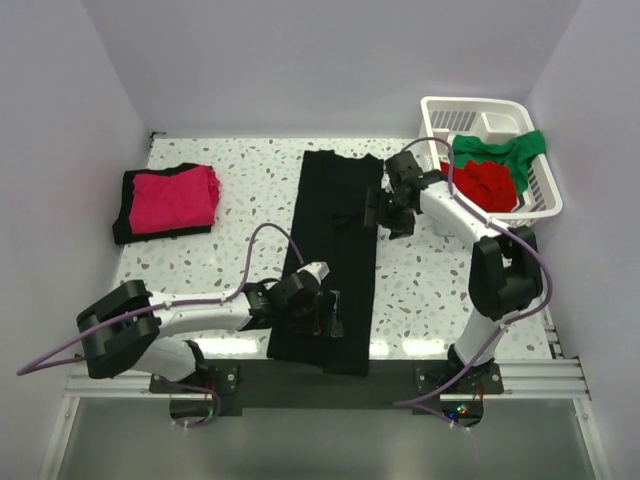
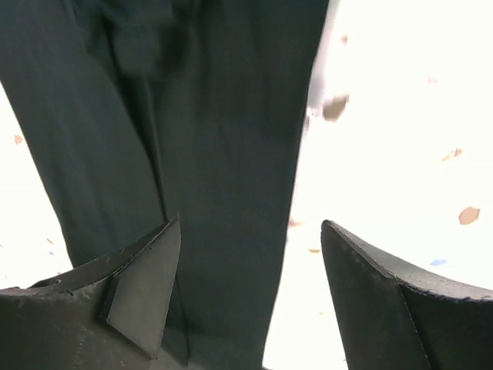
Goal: Fold and stack the t-shirts
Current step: Fold the tshirt
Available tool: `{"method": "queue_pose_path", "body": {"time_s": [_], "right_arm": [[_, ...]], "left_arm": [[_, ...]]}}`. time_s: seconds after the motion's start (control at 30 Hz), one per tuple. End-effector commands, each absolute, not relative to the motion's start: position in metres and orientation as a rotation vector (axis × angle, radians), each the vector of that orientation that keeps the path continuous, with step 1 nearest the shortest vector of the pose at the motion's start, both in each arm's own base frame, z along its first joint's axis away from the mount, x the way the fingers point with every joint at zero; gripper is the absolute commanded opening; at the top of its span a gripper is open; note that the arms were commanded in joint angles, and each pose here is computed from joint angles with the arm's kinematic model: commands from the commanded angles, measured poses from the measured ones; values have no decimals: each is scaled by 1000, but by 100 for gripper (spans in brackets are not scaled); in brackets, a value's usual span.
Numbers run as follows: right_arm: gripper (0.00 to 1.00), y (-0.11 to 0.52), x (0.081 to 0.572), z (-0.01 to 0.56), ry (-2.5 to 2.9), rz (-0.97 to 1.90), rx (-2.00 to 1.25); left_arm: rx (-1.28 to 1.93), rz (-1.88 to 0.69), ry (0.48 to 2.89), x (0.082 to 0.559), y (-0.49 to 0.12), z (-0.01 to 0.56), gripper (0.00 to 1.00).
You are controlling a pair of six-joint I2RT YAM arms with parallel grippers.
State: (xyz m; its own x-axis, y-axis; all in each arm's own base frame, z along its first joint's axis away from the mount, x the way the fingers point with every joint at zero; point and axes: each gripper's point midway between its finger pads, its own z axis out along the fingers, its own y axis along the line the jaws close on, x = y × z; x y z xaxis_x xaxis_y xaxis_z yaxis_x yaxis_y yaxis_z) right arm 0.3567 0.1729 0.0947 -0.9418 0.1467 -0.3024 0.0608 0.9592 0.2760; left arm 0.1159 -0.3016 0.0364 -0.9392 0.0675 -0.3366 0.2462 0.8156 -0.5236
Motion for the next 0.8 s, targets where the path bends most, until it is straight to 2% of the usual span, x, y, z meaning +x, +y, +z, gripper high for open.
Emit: {"method": "queue_pose_path", "body": {"time_s": [0.0,0.27,0.47,0.6,0.77], "right_arm": [[77,177,339,123,2726,439,95],[77,173,279,109,2774,432,134],[76,181,213,99,2819,450,145],[74,186,158,83,2870,494,142],[66,198,108,76,2892,634,157]], "left_arm": [[243,-808,2687,113,-307,44,97],[140,-856,2581,109,-291,76,97],[-17,-724,2534,117,-247,87,98],[-58,-524,2634,107,-213,63,98],[-161,-439,2629,108,-194,56,95]]}}
